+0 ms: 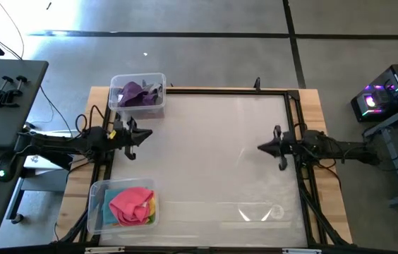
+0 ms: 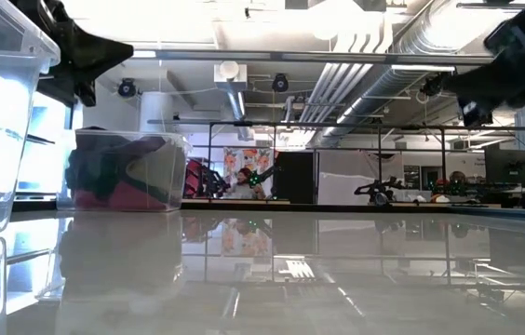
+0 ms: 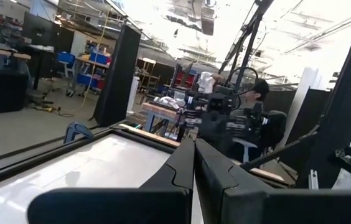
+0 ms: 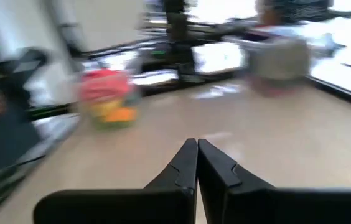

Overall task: Sort towels by color in basket
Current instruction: Return to Home Position

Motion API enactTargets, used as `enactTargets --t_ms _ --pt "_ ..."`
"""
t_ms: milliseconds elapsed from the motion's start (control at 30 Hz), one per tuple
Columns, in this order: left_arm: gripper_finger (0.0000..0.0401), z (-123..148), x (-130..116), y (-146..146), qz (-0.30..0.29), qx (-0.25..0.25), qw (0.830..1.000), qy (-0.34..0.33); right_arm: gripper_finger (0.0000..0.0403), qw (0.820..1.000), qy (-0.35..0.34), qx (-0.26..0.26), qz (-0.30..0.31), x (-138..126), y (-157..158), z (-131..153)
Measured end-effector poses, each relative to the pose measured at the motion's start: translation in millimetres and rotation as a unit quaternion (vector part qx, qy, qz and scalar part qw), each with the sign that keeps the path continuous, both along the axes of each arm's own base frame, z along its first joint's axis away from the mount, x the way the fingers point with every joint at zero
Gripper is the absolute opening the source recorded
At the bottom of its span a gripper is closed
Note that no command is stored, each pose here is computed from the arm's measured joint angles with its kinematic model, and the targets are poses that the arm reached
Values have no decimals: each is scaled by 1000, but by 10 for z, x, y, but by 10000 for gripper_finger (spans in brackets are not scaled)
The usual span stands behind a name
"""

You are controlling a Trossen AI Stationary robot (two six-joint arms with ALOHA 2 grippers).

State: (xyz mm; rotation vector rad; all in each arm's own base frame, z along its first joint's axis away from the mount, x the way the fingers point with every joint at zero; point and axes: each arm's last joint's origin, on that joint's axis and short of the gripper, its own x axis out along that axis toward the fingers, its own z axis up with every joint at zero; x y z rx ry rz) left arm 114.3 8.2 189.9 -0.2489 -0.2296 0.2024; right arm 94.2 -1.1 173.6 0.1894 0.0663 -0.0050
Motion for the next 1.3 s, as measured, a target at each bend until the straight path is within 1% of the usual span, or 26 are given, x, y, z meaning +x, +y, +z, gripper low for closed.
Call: enactTargets --t_ms 67,100,200,333,400,467,533,667,767,867,1033,1167,1300 --pt "0 -4 0 0 0 0 1000 2 0 999 15 11 -45 -2 -30 -31" --pt "0 -5 1 0 0 2 1000 3 0 999 16 13 -49 1 -35 -33" --pt "0 -14 3 0 2 11 1000 10 0 999 17 16 -27 1 -22 -34" --pt "0 -39 8 -2 -1 12 1000 24 0 1000 19 -6 -15 1 -15 -37" --pt "0 -54 13 -14 -21 28 999 34 0 1000 19 -18 -16 1 -16 -37" --pt "0 -71 18 -37 -56 58 996 46 0 999 19 -25 -15 1 -16 -37" --pt "0 -73 19 -53 -80 68 993 47 0 999 19 -28 -15 1 -16 -37" --pt "0 -88 6 -50 -76 77 992 57 0 1000 19 -17 -16 1 -16 -37" --pt "0 -120 -26 -46 -74 60 993 71 0 1000 19 -5 -15 1 -15 -37" --pt "0 -140 -81 -41 -72 52 993 77 0 1000 19 -5 -13 1 -14 -37" --pt "0 -126 -181 -44 -69 64 994 60 0 1000 19 -4 -13 1 -14 -37" --pt "0 -135 -180 -43 -67 76 992 76 0 1000 23 -3 -13 7 -14 -43" --pt "0 -176 -178 -43 -69 72 991 94 0 999 29 -14 -15 13 -16 -51"
